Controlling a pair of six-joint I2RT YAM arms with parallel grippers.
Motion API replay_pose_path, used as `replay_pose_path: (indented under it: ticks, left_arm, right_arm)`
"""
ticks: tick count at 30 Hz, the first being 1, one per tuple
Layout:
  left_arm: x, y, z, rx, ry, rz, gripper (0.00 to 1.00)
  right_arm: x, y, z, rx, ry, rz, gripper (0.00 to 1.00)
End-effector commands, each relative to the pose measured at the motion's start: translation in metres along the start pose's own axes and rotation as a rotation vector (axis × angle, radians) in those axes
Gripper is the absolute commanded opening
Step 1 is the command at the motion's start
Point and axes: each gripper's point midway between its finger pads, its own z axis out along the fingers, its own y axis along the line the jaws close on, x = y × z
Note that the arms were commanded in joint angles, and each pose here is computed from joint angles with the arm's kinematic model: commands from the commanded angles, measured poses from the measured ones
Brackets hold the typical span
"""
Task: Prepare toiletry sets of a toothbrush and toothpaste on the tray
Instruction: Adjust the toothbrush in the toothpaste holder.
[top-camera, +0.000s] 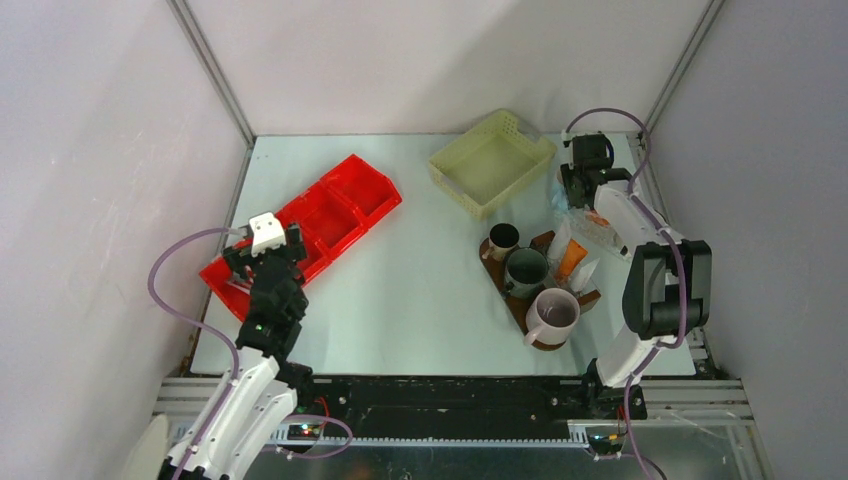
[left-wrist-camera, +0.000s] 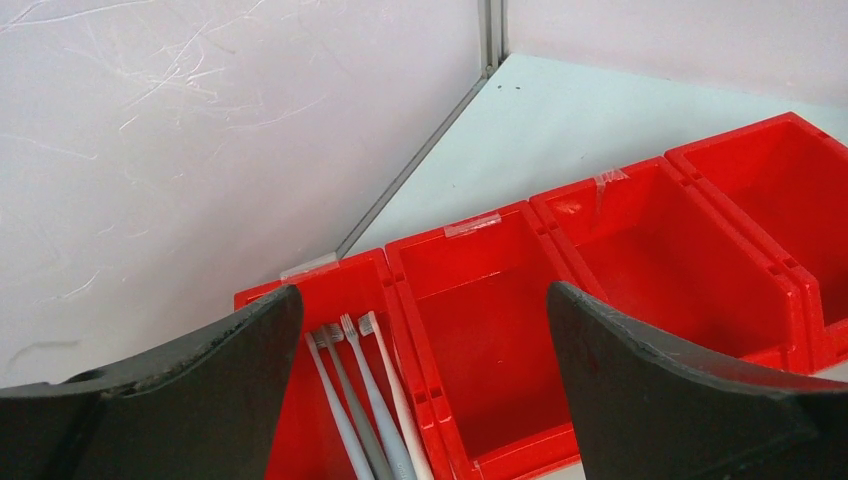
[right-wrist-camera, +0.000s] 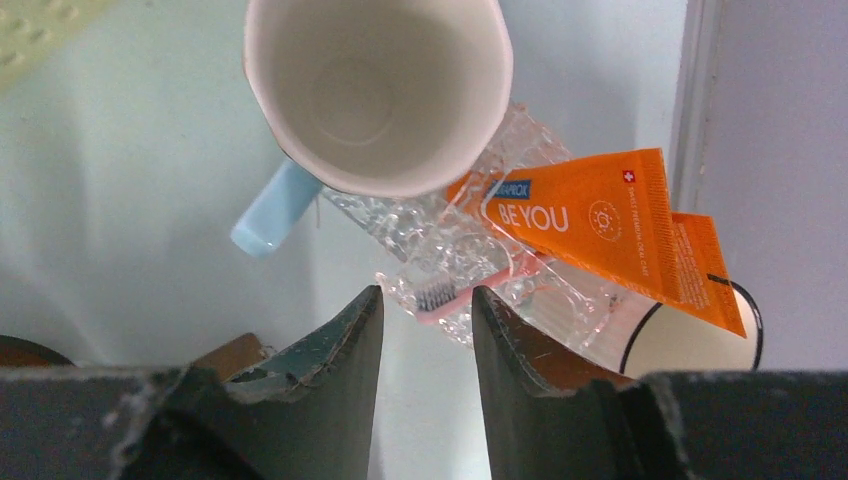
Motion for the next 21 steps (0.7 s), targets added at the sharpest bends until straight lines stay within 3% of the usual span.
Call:
replay_pose_path:
  ticks: [1, 21]
  left_arm:
    - [-0.009, 0.001, 0.002, -0.006, -0.030, -0.012, 0.98]
    - [-0.008, -0.001, 0.003, 0.004, -0.025, -0.003, 0.99]
  right_arm:
    - [-0.006, -0.013, -0.005, 0.053, 0.020, -0.072, 0.40]
    - [0.008, -0.002, 0.009, 0.043, 0.112, -0.155, 0.36]
